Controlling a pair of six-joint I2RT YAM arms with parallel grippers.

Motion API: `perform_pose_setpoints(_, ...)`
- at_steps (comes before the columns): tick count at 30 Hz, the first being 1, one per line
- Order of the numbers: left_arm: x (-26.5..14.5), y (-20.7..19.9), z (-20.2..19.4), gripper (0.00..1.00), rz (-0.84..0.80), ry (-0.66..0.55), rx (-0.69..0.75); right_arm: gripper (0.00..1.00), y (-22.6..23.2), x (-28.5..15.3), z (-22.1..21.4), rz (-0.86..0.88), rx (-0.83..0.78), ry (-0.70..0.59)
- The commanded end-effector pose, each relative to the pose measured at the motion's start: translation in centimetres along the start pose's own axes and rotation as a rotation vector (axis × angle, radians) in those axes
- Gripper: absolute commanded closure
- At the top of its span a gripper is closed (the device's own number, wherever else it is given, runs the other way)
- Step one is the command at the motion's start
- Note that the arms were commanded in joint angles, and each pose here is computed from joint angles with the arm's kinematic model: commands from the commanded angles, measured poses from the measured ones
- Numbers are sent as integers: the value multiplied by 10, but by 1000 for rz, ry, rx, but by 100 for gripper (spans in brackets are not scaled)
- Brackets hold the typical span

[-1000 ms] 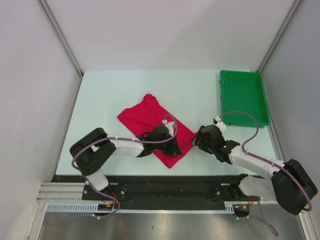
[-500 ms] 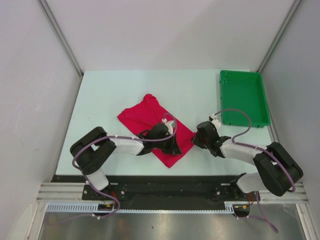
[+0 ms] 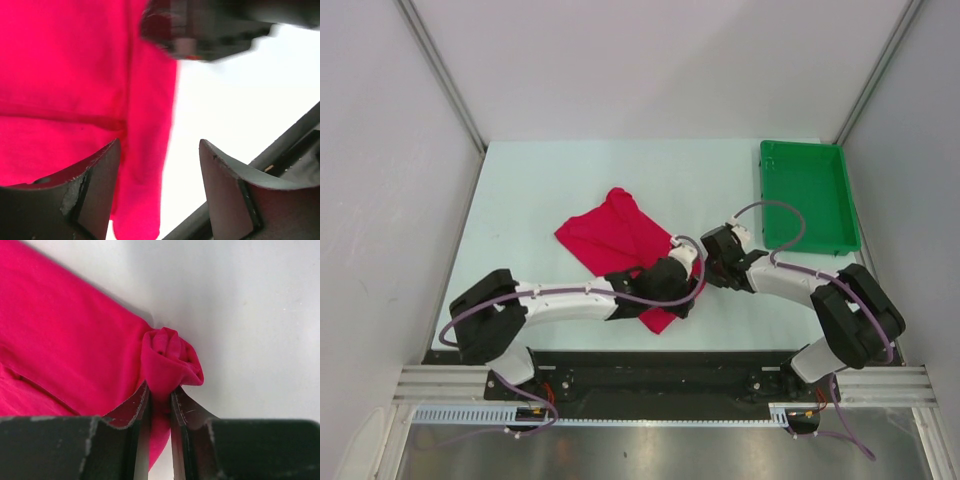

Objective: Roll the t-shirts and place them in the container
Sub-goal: Roll the T-shirt to the center of the board.

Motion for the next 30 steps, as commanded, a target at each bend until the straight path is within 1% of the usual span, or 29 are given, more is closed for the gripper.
perform_pose_setpoints(1, -16, -1, 13, 31, 204, -97, 235, 82, -13, 6, -6, -70, -32, 37)
perform_pose_setpoints(2, -17, 1, 15, 31, 258, -120, 260, 82, -12, 6, -6, -68, -34, 40)
perform_pose_setpoints(3, -14, 3, 11, 31, 298, -114, 307, 82, -11, 6, -6, -69, -35, 39)
perform_pose_setpoints(4, -16, -9, 9, 31, 306, -129, 351, 82, -11, 6, -6, -69, -37, 41)
perform_pose_setpoints(5, -18, -5, 10, 31, 363, -154, 379, 82, -12, 7, -6, -73, -39, 44)
perform_pose_setpoints(7, -12, -12, 0, 32, 392, -146, 444, 82, -11, 7, -5, -71, -34, 47)
perform_pose_setpoints(11, -4, -18, -12, 35, 421, -137, 514, 83, -13, 9, -7, -78, -36, 57)
perform_pose_setpoints(15, 2, -9, -18, 37, 519, -109, 552, 83, -12, 9, -7, -76, -31, 60)
perform_pose_setpoints(18, 6, -6, -22, 39, 546, -92, 575, 83, -12, 9, -6, -73, -28, 58)
perform_pose_setpoints(21, 12, -2, -29, 51, 568, -65, 603, 83, -11, 9, -6, -72, -28, 59)
perform_pose_setpoints(22, 14, 0, -30, 61, 577, -60, 600, 83, -11, 9, -6, -72, -31, 59)
perform_pose_setpoints(23, 15, 1, -31, 68, 577, -52, 598, 82, -11, 8, -6, -69, -33, 60)
perform_pose_setpoints(24, 17, 1, -33, 74, 572, -45, 591, 80, -11, 8, -6, -68, -35, 59)
perform_pose_setpoints(25, 18, 2, -34, 85, 567, -42, 579, 73, -10, 8, -5, -65, -34, 56)
perform_pose_setpoints(26, 19, 0, -36, 89, 531, -28, 563, 68, -9, 6, -5, -61, -36, 54)
perform_pose_setpoints(27, 15, -3, -31, 95, 501, -42, 527, 61, -9, 5, -3, -58, -40, 49)
perform_pose_setpoints(28, 16, -1, -30, 98, 474, -50, 491, 44, -7, 2, 0, -49, -42, 36)
perform_pose_setpoints(29, 17, -9, -32, 100, 387, -33, 452, 37, -6, 0, 1, -46, -43, 30)
perform_pose_setpoints(30, 15, -12, -30, 100, 336, -36, 408, 32, -6, -2, 3, -45, -43, 23)
Point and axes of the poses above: each gripper's point midway between its finger pads, its own x axis out along the fingers, its own y axis along the line the jaws close on, z = x × y, the point moved 2 cm from there along -x, back along the fingers, and after that the axes turned 2 degrees about x, right-handed, at the moved point
